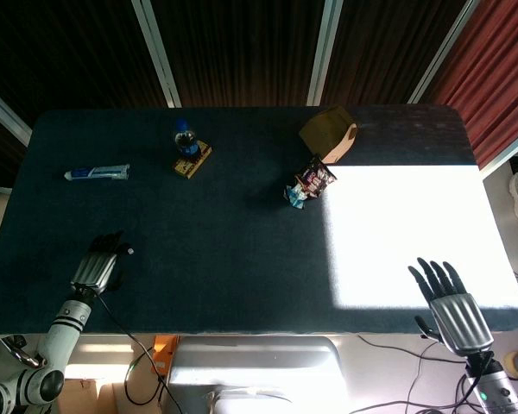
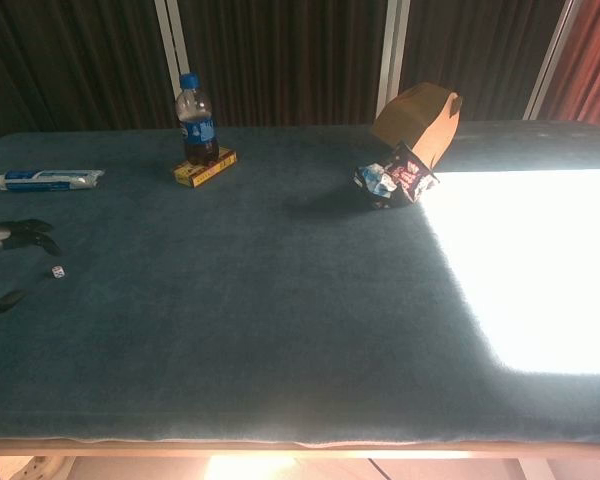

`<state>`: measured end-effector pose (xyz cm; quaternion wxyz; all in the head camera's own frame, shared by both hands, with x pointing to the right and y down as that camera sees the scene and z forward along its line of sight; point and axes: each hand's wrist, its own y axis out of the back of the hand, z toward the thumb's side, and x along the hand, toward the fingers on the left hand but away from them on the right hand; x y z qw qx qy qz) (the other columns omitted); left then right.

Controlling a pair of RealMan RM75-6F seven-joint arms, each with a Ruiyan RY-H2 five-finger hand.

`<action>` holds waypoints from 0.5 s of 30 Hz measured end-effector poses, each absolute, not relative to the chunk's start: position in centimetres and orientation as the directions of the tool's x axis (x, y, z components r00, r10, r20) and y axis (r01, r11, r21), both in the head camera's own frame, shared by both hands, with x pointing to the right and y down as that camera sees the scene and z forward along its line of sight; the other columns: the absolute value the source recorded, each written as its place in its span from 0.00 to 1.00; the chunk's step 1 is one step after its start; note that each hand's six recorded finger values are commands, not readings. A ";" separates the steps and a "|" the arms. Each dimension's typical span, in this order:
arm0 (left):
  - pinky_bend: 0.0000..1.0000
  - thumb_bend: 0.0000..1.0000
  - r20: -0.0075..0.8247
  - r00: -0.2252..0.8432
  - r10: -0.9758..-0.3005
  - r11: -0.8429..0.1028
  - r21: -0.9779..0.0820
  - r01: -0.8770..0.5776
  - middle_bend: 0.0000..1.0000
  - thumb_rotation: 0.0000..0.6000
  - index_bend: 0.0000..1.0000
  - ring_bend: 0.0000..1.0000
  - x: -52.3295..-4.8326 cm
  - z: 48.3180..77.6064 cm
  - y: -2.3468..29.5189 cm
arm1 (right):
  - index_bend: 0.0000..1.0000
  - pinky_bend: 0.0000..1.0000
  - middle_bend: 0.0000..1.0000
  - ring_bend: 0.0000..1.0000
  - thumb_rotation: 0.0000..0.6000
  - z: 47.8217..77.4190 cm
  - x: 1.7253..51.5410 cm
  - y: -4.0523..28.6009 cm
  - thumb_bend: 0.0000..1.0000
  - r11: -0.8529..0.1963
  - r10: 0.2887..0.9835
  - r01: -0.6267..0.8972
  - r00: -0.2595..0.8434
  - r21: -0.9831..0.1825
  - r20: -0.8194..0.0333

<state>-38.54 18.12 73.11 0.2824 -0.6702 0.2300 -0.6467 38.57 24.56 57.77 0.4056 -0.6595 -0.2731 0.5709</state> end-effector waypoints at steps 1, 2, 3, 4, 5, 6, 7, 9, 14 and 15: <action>0.05 0.49 0.738 0.056 -0.672 -0.736 -0.675 0.057 0.00 0.96 0.24 0.00 -38.6 73.2 18.1 | 0.00 0.00 0.00 0.00 1.00 57.8 38.6 24.6 0.22 -0.522 0.823 -0.103 0.199 -0.847 -0.532; 0.05 0.49 0.740 0.053 -0.671 -0.738 -0.673 0.056 0.00 0.97 0.24 0.00 -38.6 73.3 18.1 | 0.00 0.00 0.00 0.00 1.00 57.8 38.5 24.6 0.22 -0.523 0.823 -0.102 0.200 -0.846 -0.533; 0.05 0.49 0.741 0.051 -0.670 -0.739 -0.672 0.056 0.00 0.97 0.24 0.00 -38.7 73.3 18.1 | 0.00 0.00 0.00 0.00 1.00 57.8 38.5 24.6 0.22 -0.523 0.822 -0.103 0.200 -0.846 -0.533; 0.05 0.49 0.741 0.049 -0.670 -0.739 -0.672 0.057 0.00 0.97 0.24 0.00 -38.7 73.4 18.1 | 0.00 0.00 0.00 0.00 1.00 57.8 38.6 24.6 0.22 -0.523 0.822 -0.105 0.200 -0.846 -0.533; 0.05 0.49 0.740 0.046 -0.671 -0.738 -0.672 0.059 0.00 0.97 0.24 0.00 -38.8 73.4 18.1 | 0.00 0.00 0.00 0.00 1.00 57.8 38.6 24.6 0.22 -0.523 0.822 -0.106 0.199 -0.846 -0.533; 0.05 0.49 0.740 0.045 -0.671 -0.737 -0.673 0.059 0.00 0.97 0.24 0.00 -38.9 73.4 18.1 | 0.00 0.00 0.00 0.00 1.00 57.9 38.6 24.6 0.22 -0.524 0.822 -0.105 0.197 -0.845 -0.534; 0.05 0.49 0.740 0.045 -0.672 -0.737 -0.673 0.058 0.00 0.97 0.24 0.00 -38.9 73.4 18.1 | 0.00 0.00 0.00 0.00 1.00 57.9 38.6 24.6 0.22 -0.524 0.822 -0.106 0.197 -0.845 -0.535; 0.05 0.49 0.738 0.046 -0.674 -0.735 -0.675 0.059 0.00 0.97 0.24 0.00 -38.9 73.3 18.1 | 0.00 0.00 0.00 0.00 1.00 57.9 38.5 24.6 0.22 -0.525 0.820 -0.109 0.199 -0.844 -0.536; 0.05 0.49 0.738 0.052 -0.673 -0.735 -0.675 0.063 0.00 0.98 0.24 0.00 -38.7 73.2 18.3 | 0.00 0.00 0.00 0.00 1.00 57.9 38.5 24.7 0.22 -0.524 0.821 -0.109 0.199 -0.845 -0.535; 0.05 0.49 0.739 0.050 -0.672 -0.736 -0.674 0.064 0.00 0.98 0.24 0.00 -38.7 73.2 18.3 | 0.00 0.00 0.00 0.00 1.00 57.9 38.5 24.7 0.22 -0.523 0.822 -0.107 0.199 -0.846 -0.533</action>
